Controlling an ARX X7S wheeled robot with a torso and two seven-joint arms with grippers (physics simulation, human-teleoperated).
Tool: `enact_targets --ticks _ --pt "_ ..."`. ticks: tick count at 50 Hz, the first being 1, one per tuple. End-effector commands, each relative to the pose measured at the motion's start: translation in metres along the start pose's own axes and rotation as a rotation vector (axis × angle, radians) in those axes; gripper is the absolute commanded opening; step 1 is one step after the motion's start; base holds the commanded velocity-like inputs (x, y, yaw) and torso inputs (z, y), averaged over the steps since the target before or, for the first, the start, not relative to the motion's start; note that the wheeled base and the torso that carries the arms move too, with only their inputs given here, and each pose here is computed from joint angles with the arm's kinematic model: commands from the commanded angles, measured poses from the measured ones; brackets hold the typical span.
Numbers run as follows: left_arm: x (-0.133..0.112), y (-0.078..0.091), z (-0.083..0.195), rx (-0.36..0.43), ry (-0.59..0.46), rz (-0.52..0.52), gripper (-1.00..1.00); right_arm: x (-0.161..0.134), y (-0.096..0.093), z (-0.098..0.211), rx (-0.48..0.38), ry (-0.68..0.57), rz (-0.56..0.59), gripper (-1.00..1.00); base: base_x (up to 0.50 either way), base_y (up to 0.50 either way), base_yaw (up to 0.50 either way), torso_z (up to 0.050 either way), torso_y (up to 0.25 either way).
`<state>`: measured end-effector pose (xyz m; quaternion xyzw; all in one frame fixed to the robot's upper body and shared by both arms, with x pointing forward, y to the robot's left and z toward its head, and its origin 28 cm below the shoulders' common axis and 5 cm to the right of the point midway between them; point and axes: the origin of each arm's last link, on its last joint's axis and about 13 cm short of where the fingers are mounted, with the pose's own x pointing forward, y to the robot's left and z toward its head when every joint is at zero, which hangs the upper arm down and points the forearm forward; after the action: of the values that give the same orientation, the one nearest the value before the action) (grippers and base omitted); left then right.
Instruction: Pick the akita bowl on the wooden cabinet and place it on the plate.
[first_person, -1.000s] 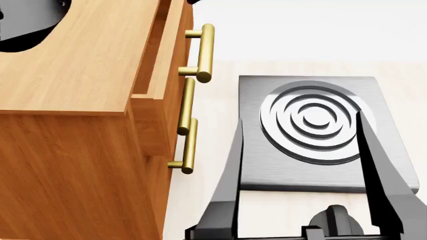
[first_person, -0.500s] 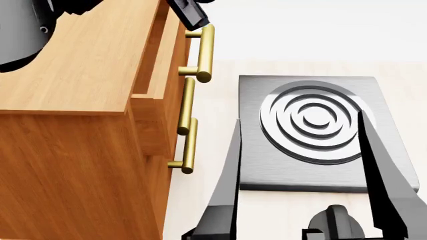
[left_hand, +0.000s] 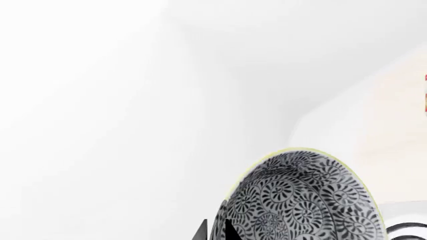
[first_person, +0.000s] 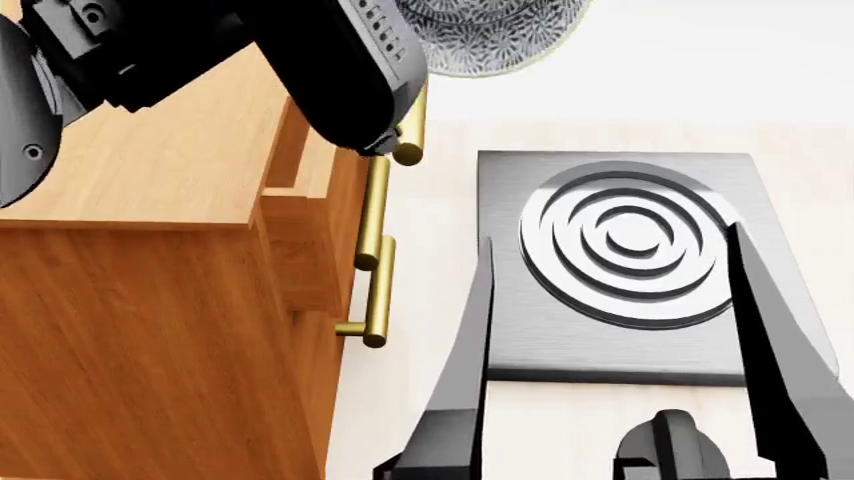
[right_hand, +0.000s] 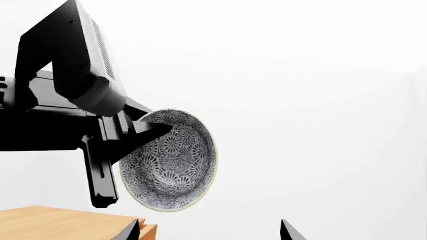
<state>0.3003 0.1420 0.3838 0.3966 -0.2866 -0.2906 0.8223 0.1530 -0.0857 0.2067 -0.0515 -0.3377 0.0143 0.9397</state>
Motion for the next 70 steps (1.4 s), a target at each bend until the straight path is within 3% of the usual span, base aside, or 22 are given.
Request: enact_targets --ticks 1,11,22,46,70 --pt "-0.011 -0.012 -0.001 0.024 -0.037 -0.071 -1.00 0.000 -0.001 0.001 -0.002 -0.002 -0.002 1.00 0.00 0.00 0.00 0.000 0.000" --pt "-0.013 -0.028 -0.013 0.023 -0.020 -0.116 -1.00 0.000 0.000 0.000 -0.003 -0.002 0.001 1.00 0.00 0.00 0.00 0.000 0.000" --pt "-0.010 -0.028 -0.015 0.021 -0.015 -0.102 -1.00 0.000 -0.001 0.000 -0.001 -0.001 0.000 1.00 0.00 0.00 0.00 0.000 0.000" --pt "-0.034 -0.046 -0.006 0.035 -0.067 -0.141 -1.00 0.001 -0.001 -0.005 0.002 0.019 -0.007 1.00 0.00 0.00 0.00 0.000 0.000" --pt "-0.038 -0.057 -0.002 0.020 -0.102 -0.153 -1.00 0.001 0.000 -0.005 0.006 0.020 -0.004 1.00 0.00 0.00 0.00 0.001 0.000"
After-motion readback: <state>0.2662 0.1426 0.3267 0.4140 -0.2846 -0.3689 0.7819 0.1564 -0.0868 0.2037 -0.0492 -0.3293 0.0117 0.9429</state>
